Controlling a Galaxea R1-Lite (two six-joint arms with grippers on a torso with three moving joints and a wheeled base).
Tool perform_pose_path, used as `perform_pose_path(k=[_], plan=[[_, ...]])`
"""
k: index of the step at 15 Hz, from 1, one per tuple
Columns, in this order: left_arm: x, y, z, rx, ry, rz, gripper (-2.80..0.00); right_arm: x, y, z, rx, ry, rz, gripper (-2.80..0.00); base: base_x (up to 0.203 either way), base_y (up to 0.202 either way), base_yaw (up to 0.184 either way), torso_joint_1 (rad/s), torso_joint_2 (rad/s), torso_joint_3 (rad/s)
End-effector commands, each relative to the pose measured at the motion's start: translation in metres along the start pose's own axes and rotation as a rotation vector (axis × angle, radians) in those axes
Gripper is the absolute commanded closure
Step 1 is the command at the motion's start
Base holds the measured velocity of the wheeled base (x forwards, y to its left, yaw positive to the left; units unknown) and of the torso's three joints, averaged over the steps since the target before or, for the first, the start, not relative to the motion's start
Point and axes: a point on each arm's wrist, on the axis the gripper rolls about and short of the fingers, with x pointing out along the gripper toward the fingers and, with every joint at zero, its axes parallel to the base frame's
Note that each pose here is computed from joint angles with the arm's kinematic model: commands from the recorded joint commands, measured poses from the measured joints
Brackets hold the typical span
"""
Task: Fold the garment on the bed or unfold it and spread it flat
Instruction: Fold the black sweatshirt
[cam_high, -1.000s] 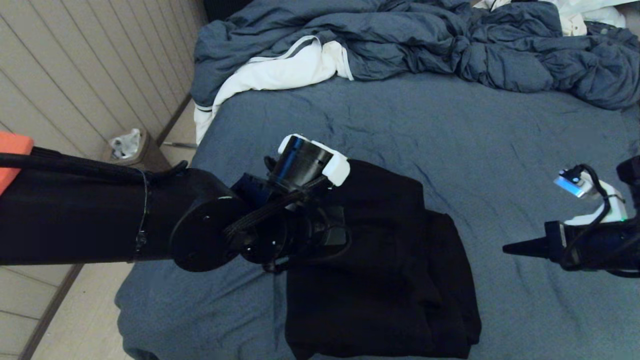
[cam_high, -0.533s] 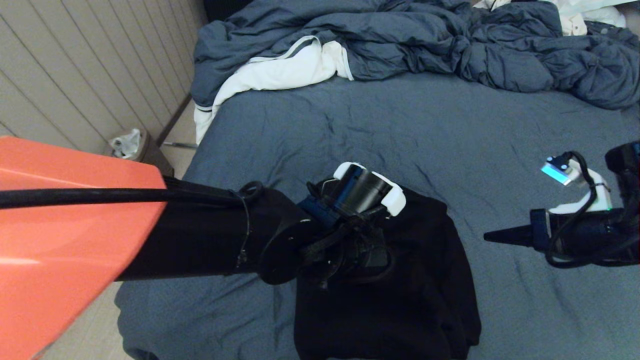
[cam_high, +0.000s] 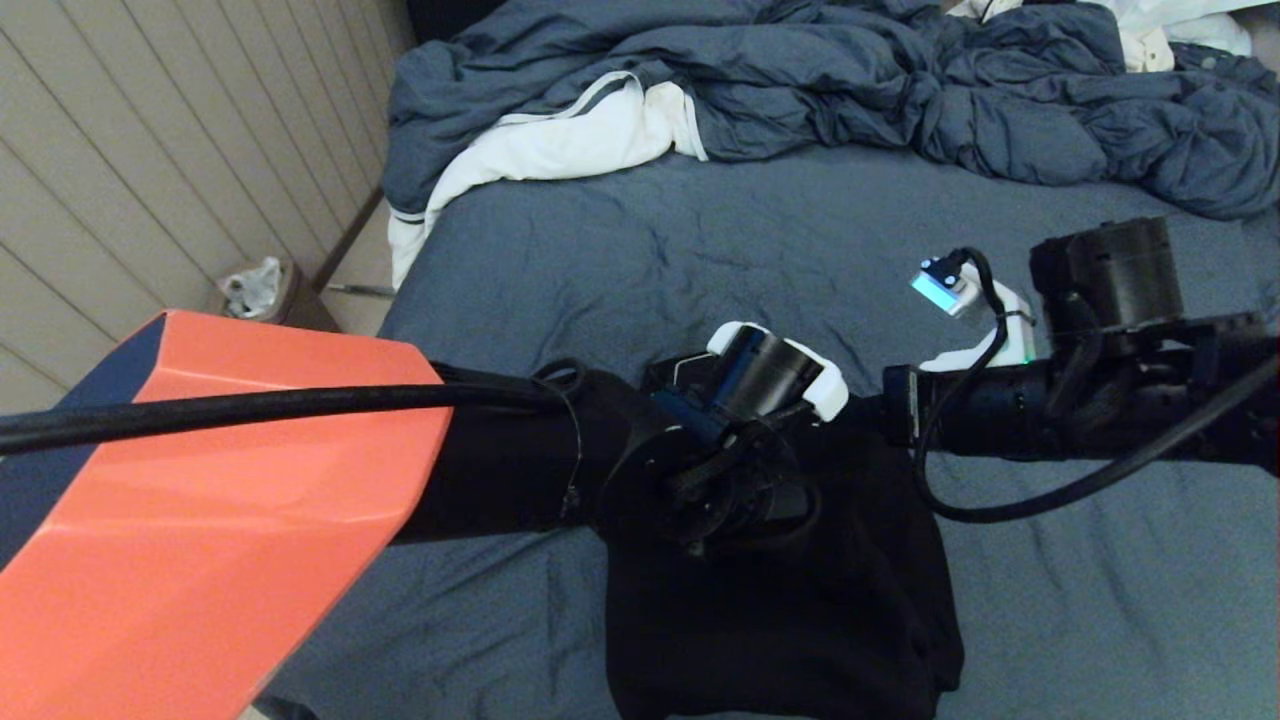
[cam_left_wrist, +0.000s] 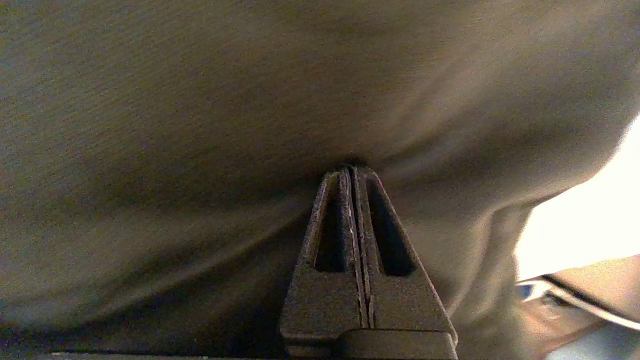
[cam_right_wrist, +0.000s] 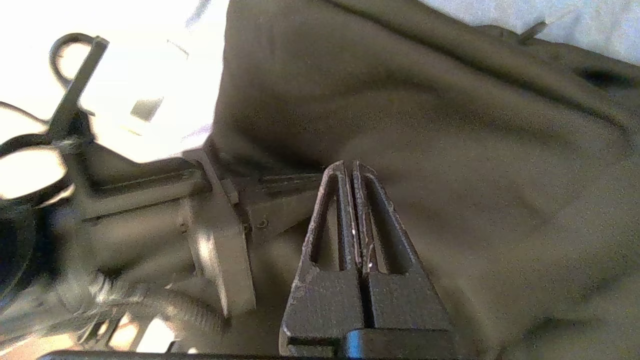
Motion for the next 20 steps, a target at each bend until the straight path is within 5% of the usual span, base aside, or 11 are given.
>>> perform_pose_path(k=[1,7,12,16,20], plan=[[0.007,-0.007,0.005,-0.016,-0.008,-0.002,0.00,0.013,-0.003,-0.003,0.010,0.034,0.000,0.00,0.000,0.000,0.000,0.000,0.00,0.000],[0.017,-0.020,-0.016,-0.020,0.052,0.009,0.00,0.030,-0.016,-0.020,0.039,0.098,-0.022,0.00,0.000,0.000,0.000,0.000,0.00,0.000],[0.014,-0.014,-0.019,-0.033,0.068,0.032,0.00,0.070,-0.055,-0.042,0.077,0.138,-0.074,0.00,0.000,0.000,0.000,0.000,0.00,0.000],[0.009,-0.007,-0.001,-0.051,0.001,0.056,0.00,0.068,-0.070,-0.042,0.092,0.107,-0.103,0.00,0.000,0.000,0.000,0.000,0.00,0.000],[-0.001,0.020,0.035,-0.109,-0.090,0.120,0.00,0.067,-0.073,-0.049,0.104,0.127,-0.111,0.00,0.000,0.000,0.000,0.000,0.00,0.000]])
